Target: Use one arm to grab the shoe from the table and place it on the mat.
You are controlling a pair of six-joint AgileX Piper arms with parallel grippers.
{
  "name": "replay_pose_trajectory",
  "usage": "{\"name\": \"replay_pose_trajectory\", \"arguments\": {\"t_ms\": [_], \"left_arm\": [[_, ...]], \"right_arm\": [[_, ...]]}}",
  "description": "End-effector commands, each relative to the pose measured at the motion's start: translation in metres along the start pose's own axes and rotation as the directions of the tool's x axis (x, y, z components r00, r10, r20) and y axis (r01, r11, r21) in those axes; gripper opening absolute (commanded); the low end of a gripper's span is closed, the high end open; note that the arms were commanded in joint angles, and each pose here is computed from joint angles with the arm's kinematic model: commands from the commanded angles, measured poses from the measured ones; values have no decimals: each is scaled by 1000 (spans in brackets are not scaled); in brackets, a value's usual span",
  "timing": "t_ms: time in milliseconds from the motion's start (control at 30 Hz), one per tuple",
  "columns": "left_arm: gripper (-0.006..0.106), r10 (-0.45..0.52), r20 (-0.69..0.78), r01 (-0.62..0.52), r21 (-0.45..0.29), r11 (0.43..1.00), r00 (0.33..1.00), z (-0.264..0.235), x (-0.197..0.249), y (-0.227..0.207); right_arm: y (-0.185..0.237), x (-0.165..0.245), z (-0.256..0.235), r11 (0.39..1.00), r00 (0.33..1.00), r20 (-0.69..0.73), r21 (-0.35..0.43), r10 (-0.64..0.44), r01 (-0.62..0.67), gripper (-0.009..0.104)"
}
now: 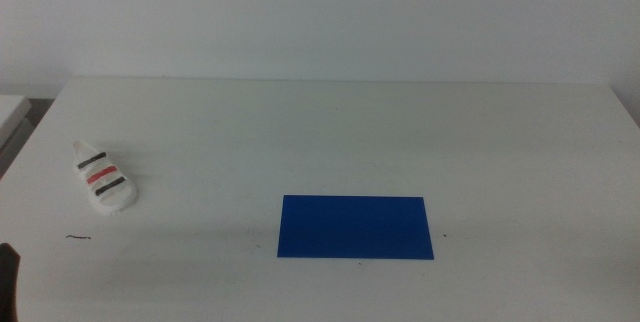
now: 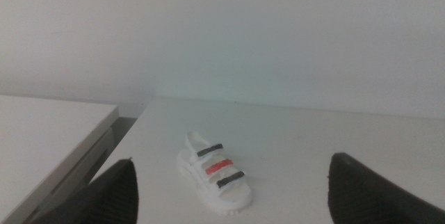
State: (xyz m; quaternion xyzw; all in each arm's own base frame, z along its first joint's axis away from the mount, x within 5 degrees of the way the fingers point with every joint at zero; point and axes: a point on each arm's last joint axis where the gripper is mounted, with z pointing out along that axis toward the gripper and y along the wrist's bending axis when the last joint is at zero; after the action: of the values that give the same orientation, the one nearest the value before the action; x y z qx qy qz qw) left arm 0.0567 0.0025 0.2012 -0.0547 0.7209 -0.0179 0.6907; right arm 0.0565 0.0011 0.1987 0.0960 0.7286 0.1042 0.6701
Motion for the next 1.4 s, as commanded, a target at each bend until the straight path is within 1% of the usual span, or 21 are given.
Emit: {"name": "replay_pose_trajectory", "arguments": {"t_ms": [0, 133, 367, 433, 500, 600, 667, 767, 833, 900, 933, 967, 1033, 1100, 1167, 1267, 1333, 1367], "left_arm": [[94, 1, 18, -1, -1, 1000, 1000, 0, -2, 0], [94, 33, 10, -32, -5, 999, 999, 0, -1, 0], [94, 38, 2, -38, -6, 999, 999, 0, 0, 1], [94, 14, -91, -20, -60, 998, 996, 2, -16, 2], [94, -16, -205, -8, -114, 993, 979, 7, -46, 2], [94, -78, -424, -10, -199, 980, 902, 29, -87, 6], [94, -148, -532, 14, -248, 969, 834, 46, -111, 11], [94, -284, -597, 103, -319, 942, 750, 79, -135, 21], [94, -353, -622, 140, -365, 920, 699, 103, -145, 27], [94, -430, -654, 176, -419, 891, 623, 129, -151, 33], [94, -449, -669, 179, -433, 883, 592, 142, -154, 36], [94, -459, -688, 179, -441, 880, 562, 156, -154, 37], [94, -473, -703, 184, -450, 874, 531, 182, -153, 37], [94, -517, -706, 185, -495, 849, 484, 208, -148, 37], [94, -539, -714, 170, -524, 835, 446, 231, -139, 36], [94, -567, -719, 157, -556, 816, 402, 265, -120, 33], [94, -573, -721, 159, -560, 813, 389, 285, -108, 30], [94, -578, -727, 154, -566, 810, 371, 294, -101, 28]], "right_arm": [[0, 0, 0, 1000, 1000, 10, -4, -9, 9, 79], [0, 0, 0, 1000, 1000, 10, -4, -9, 9, 79], [0, 0, 0, 1000, 1000, 10, -4, -9, 9, 79], [0, 0, 0, 1000, 1000, 10, -4, -9, 9, 79], [0, 0, 0, 1000, 1000, 10, -4, -9, 9, 79], [0, 0, 0, 1000, 1000, 10, -4, -9, 9, 79], [0, 0, 0, 1000, 1000, 10, -4, -9, 9, 79], [0, 0, 0, 1000, 1000, 10, -4, -9, 9, 79], [0, 0, 0, 1000, 1000, 10, -4, -9, 9, 79], [0, 0, 0, 1000, 1000, 10, -4, -9, 9, 79], [0, 0, 0, 1000, 1000, 10, -4, -9, 9, 79], [0, 0, 0, 1000, 1000, 10, -4, -9, 9, 79], [0, 0, 0, 1000, 1000, 10, -4, -9, 9, 79], [0, 0, 0, 1000, 1000, 10, -4, -9, 9, 79], [0, 0, 0, 1000, 1000, 10, -4, -9, 9, 79], [0, 0, 0, 1000, 1000, 10, -4, -9, 9, 79], [0, 0, 0, 1000, 1000, 10, -4, -9, 9, 79], [0, 0, 0, 1000, 1000, 10, -4, -9, 9, 79]]}}
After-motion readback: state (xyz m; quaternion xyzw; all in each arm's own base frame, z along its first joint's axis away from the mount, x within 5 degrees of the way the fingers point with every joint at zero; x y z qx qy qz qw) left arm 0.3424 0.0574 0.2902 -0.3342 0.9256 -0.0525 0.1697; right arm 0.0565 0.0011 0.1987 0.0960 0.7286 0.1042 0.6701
